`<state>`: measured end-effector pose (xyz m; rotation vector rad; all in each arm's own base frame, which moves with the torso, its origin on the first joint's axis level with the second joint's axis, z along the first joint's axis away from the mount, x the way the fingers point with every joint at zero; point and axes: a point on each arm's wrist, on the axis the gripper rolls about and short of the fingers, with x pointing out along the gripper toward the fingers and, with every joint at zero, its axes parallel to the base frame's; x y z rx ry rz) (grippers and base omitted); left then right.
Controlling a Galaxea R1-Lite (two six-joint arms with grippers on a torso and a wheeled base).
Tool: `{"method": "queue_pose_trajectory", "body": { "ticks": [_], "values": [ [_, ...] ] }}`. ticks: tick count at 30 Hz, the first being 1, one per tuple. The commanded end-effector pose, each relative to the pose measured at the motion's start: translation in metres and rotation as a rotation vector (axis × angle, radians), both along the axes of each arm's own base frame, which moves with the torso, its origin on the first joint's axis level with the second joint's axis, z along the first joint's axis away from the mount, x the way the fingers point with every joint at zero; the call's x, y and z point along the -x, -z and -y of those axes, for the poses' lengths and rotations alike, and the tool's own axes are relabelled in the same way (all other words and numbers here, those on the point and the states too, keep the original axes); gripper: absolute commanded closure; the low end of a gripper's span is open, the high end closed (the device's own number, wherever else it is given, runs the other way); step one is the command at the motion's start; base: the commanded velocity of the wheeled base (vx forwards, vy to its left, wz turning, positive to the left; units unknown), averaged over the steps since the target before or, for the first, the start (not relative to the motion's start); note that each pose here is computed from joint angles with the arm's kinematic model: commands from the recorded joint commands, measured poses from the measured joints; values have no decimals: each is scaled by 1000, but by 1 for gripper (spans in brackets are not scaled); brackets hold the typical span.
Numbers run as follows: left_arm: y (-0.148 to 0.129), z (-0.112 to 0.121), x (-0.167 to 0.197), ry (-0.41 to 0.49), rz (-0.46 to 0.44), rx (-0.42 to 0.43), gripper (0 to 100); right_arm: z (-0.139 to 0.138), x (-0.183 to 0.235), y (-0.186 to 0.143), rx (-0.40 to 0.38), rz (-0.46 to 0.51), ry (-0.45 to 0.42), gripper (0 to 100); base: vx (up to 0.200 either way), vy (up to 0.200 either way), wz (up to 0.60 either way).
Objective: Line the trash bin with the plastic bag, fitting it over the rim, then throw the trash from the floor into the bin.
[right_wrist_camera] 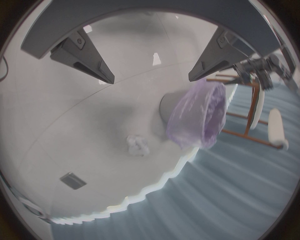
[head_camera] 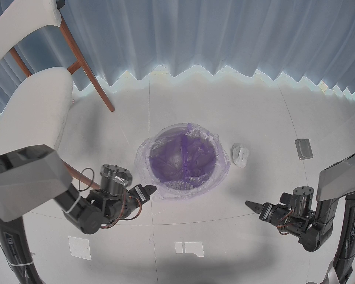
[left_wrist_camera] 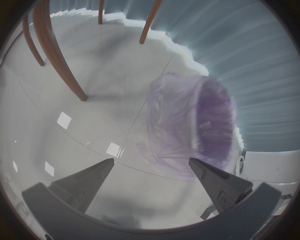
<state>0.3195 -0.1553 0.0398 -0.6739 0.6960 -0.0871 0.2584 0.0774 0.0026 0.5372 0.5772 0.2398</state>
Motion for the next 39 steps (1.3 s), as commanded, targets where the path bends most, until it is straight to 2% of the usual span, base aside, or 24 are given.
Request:
{"method": "queue_pose_trajectory", "body": {
  "ticks": [1,4,6,11,30,35,39],
  "values": [
    [-78,-44,68,5,170,104,0,-32,-16,49,77,3,-264,0,0,0,0],
    [-88,-60,84,-23,199,111,0,-43,-27,50,66,48,-280,0,0,0,0],
    [-98,-77,92,-76,239,121,0,-54,-39,48,52,102,-298,0,0,0,0],
    [-105,-99,95,-164,271,128,0,-73,-51,59,46,137,-326,0,0,0,0],
    [-103,-106,95,-196,269,109,0,-92,-90,44,-15,295,-316,0,0,0,0],
    [-103,-107,95,-198,269,107,0,-97,-97,40,-33,324,-312,0,0,0,0],
    [-102,-107,95,-200,267,106,0,-99,-102,39,-30,310,-313,0,0,0,0]
  ]
}}
